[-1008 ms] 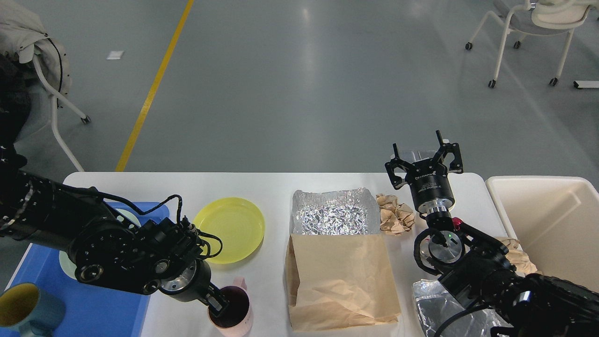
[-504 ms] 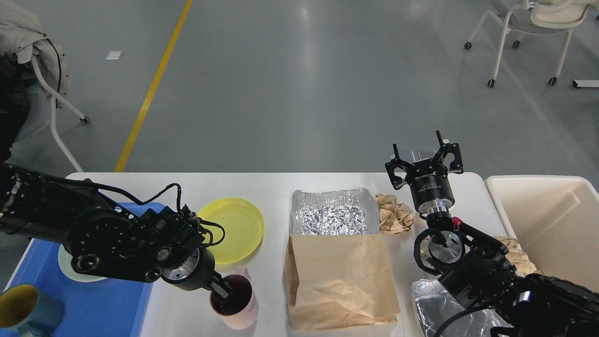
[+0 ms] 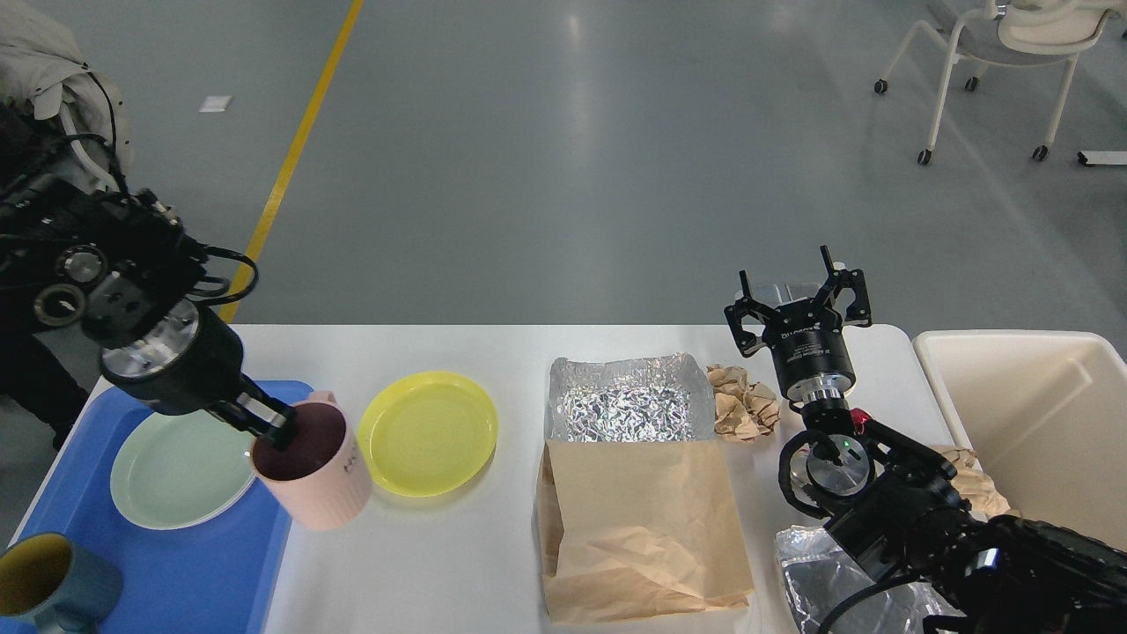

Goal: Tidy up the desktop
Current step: 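Carry the pink mug onto the blue tray and release it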

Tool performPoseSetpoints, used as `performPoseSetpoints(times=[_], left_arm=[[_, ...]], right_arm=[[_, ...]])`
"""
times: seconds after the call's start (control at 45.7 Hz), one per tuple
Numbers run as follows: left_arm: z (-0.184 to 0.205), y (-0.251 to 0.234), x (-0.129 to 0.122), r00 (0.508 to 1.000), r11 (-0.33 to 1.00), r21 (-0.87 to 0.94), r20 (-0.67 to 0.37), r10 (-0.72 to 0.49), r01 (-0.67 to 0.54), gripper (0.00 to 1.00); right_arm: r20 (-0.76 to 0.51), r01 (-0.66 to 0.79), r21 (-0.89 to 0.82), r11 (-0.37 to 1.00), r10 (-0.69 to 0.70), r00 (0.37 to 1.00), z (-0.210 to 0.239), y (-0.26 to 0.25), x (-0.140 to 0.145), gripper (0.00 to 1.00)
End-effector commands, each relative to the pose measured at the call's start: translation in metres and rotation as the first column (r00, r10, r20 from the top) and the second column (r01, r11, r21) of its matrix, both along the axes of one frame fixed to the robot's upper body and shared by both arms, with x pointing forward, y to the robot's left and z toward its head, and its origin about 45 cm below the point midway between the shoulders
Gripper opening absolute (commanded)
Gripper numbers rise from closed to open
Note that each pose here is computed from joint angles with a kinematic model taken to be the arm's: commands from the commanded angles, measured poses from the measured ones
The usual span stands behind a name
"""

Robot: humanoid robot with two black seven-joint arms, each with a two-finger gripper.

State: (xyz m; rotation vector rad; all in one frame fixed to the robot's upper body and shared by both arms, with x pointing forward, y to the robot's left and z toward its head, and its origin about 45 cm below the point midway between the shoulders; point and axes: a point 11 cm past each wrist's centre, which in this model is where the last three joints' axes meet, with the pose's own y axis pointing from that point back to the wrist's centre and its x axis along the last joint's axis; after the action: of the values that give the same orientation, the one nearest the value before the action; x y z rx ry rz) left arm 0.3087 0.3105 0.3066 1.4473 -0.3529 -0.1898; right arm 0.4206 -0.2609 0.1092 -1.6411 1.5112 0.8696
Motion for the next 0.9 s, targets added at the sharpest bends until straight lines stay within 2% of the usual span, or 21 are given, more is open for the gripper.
performPoseSetpoints(times=[0.0, 0.088, 0.285, 0.372, 0.548, 0.876], left_arm=[[-0.004, 0.046, -0.014, 0.997, 0.996, 0.050, 0.003, 0.075, -0.075, 0.00], [-0.023, 0.068, -0.029, 0.993, 0.991, 0.073, -0.026, 0.118, -0.116, 0.00], [-0.059, 0.105, -0.052, 0.987, 0.979, 0.125, 0.000, 0.161, -0.160, 0.00], [-0.082, 0.112, -0.060, 0.987, 0.978, 0.128, 0.027, 0.161, -0.163, 0.00], [-0.113, 0.121, -0.059, 0.982, 0.974, 0.137, 0.080, 0.171, -0.180, 0.00], [-0.151, 0.127, -0.084, 0.990, 0.977, 0.158, 0.030, 0.140, -0.143, 0.02]], right_arm=[[0.000, 0.000, 0.000, 1.000, 0.000, 1.000, 0.000, 0.000, 0.000, 1.00], [0.000, 0.000, 0.000, 1.000, 0.000, 1.000, 0.000, 0.000, 0.000, 1.00], [0.000, 0.000, 0.000, 1.000, 0.000, 1.000, 0.000, 0.000, 0.000, 1.00], [0.000, 0.000, 0.000, 1.000, 0.000, 1.000, 0.000, 0.000, 0.000, 1.00], [0.000, 0.001, -0.001, 1.000, -0.001, 1.000, 0.000, 0.000, 0.000, 1.00], [0.001, 0.000, 0.000, 1.000, 0.000, 1.000, 0.001, 0.000, 0.000, 1.00]])
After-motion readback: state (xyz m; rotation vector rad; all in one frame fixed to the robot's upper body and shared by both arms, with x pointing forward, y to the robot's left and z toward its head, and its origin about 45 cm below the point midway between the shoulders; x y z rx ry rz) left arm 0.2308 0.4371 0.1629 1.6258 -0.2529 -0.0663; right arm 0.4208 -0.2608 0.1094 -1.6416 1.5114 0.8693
